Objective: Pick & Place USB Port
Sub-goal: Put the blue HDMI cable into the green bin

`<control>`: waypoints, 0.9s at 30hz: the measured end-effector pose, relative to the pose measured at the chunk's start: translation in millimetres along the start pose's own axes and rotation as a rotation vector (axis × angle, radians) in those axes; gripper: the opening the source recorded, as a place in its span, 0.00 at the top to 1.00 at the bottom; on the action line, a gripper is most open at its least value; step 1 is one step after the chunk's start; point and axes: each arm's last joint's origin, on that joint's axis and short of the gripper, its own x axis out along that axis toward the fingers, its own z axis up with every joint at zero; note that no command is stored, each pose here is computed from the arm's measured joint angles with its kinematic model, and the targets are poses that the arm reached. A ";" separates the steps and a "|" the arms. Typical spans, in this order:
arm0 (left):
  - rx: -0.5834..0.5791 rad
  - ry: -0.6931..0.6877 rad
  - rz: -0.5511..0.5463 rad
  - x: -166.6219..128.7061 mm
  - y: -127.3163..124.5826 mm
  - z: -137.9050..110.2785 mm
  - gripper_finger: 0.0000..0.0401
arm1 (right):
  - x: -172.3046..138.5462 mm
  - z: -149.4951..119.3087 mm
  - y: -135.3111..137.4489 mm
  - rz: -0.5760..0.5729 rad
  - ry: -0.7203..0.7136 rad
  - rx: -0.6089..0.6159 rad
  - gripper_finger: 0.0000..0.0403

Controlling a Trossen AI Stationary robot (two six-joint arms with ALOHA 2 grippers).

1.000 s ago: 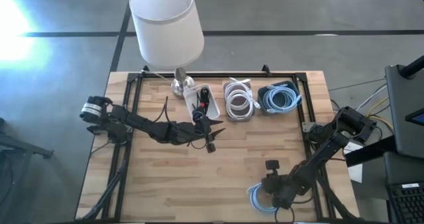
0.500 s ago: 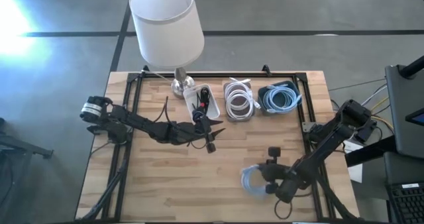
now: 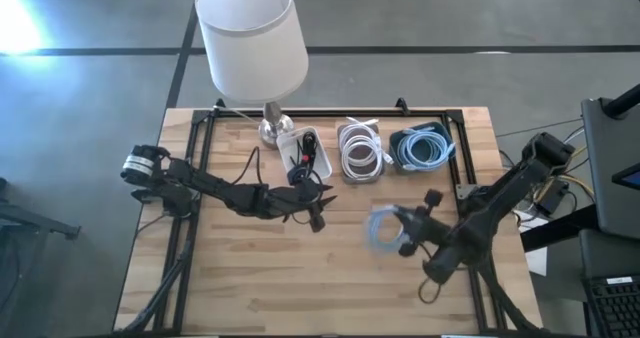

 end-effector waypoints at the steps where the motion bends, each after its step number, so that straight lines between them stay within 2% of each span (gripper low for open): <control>1: -0.013 0.000 0.000 0.0 0.0 0.0 0.65 | 2.3 1.3 -6.3 -0.023 0.003 0.004 0.88; 8: -0.064 0.002 0.000 0.0 0.0 -0.2 0.65 | 22.7 -3.1 -55.9 -0.219 0.112 0.109 0.88; 14: -0.105 0.015 0.004 0.0 0.3 -1.6 0.65 | 37.3 -29.2 -95.1 -0.447 0.229 0.222 0.88; 22: -0.142 0.020 0.005 -0.3 0.5 -3.2 0.65 | 55.1 -75.1 -119.7 -0.658 0.370 0.220 0.88; 25: -0.143 0.019 0.006 -0.3 0.5 -3.0 0.65 | 59.9 -79.2 -126.4 -0.729 0.383 0.299 0.88; 27: -0.143 0.018 0.008 -0.3 0.5 -3.0 0.65 | 61.8 -78.4 -129.8 -0.749 0.401 0.297 0.88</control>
